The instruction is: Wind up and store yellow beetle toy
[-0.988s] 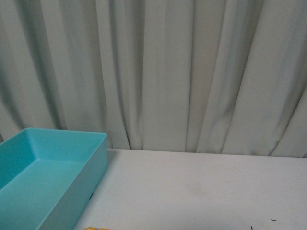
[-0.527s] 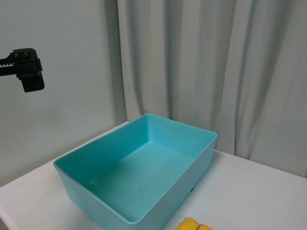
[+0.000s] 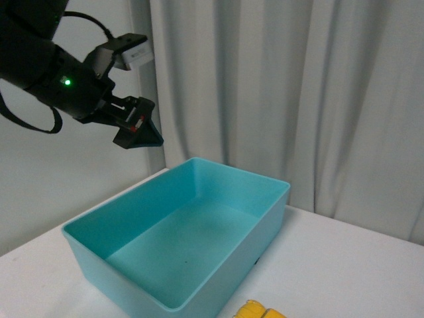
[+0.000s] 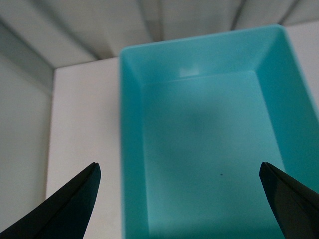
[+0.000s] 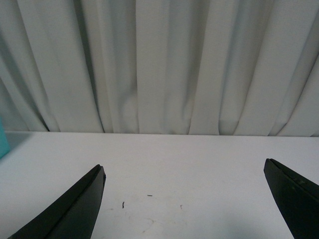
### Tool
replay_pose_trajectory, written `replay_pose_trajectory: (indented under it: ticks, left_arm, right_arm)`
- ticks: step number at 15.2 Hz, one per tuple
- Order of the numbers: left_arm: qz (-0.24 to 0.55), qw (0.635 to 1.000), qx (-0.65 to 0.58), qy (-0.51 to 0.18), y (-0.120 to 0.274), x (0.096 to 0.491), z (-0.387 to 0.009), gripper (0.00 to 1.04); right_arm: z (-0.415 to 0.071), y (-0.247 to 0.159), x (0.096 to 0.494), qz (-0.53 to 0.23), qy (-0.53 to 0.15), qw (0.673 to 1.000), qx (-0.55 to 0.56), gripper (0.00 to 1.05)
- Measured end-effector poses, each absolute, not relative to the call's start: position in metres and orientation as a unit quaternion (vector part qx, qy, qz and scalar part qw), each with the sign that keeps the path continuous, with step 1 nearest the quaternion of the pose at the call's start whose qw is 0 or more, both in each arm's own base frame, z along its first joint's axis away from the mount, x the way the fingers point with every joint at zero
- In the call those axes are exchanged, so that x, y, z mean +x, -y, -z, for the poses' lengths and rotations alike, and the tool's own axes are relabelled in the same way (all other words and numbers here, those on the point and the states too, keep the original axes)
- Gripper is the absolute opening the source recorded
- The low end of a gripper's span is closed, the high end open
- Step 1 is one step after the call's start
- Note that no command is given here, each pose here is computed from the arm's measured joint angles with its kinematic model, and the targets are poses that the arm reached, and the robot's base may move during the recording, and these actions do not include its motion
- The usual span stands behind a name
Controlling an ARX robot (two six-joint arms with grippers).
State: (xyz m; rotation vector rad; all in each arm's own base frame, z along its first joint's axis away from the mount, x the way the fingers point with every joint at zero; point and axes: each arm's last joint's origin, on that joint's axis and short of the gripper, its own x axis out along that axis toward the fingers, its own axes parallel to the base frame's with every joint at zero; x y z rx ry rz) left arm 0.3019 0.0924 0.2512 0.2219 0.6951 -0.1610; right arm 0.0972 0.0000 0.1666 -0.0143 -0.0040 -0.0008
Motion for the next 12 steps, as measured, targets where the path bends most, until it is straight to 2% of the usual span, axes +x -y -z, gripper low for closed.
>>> replay_pose_trajectory:
  ticks: [2,4,7,10,12]
  left_arm:
    - [0.166,0.902,0.143,-0.371,-0.069,0.322,-0.254,0.98]
    - [0.263,0.855,0.170,-0.413,-0.045,0.336,-0.256,0.98]
    - [0.362,0.789,0.181,-0.462,-0.016,0.336,-0.250,0.98]
    - [0.445,0.761,0.198,-0.428,0.038,0.329,-0.244,0.98]
    - [0.470,0.755,0.197,-0.413,0.062,0.323,-0.241,0.98]
  right_arm:
    - [-0.167,0.000,0.097,0.000,0.002,1.000,-0.007,0.98]
    - [-0.167,0.000,0.097,0.000,0.002,1.000,-0.007,0.98]
    - [-0.167,0.000,0.097,0.000,0.002,1.000,-0.007,0.98]
    - [-0.167,0.000,0.097,0.000,0.002,1.000,-0.007,0.98]
    - [-0.167,0.000,0.097,0.000,0.002,1.000,-0.007,0.98]
